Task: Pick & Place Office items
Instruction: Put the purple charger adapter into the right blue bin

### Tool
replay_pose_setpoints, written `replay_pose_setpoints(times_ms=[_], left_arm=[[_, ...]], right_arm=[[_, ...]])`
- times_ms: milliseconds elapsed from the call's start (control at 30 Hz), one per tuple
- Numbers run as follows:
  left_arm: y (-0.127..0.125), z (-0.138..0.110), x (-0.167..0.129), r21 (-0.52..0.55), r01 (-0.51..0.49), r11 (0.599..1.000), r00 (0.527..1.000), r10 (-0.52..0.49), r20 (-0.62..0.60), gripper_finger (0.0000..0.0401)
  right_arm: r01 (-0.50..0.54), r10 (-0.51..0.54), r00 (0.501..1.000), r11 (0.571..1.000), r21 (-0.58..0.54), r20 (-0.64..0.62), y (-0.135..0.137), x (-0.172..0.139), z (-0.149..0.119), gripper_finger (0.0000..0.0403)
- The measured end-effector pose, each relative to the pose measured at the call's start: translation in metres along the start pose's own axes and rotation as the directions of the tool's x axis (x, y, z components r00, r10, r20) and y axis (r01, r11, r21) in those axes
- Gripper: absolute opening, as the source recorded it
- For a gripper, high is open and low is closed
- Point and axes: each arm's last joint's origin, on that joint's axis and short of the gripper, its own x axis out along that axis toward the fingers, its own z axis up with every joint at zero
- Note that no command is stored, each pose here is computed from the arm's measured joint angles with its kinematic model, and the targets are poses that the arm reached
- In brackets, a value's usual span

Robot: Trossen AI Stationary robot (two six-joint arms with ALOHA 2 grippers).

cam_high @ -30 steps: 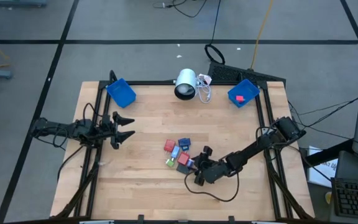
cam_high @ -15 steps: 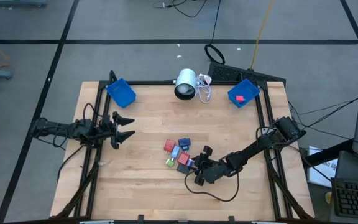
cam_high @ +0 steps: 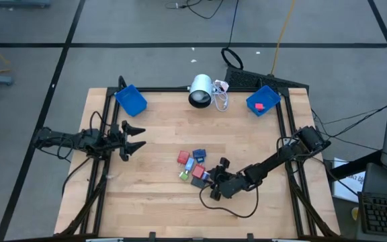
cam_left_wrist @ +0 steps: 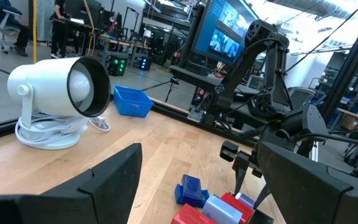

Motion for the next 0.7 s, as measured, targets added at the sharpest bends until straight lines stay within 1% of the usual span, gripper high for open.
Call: replay_pose_setpoints(times_ms=[700], left_arm=[[0.0000,0.0000,0.0000,0.000,0.000,1.000,1.000,0.000,0.000,0.0324]], right_arm=[[0.001,-0.001,1.000,1.000,0.019,0.001,0.0000,0.0001,-0.0001,0.0157]])
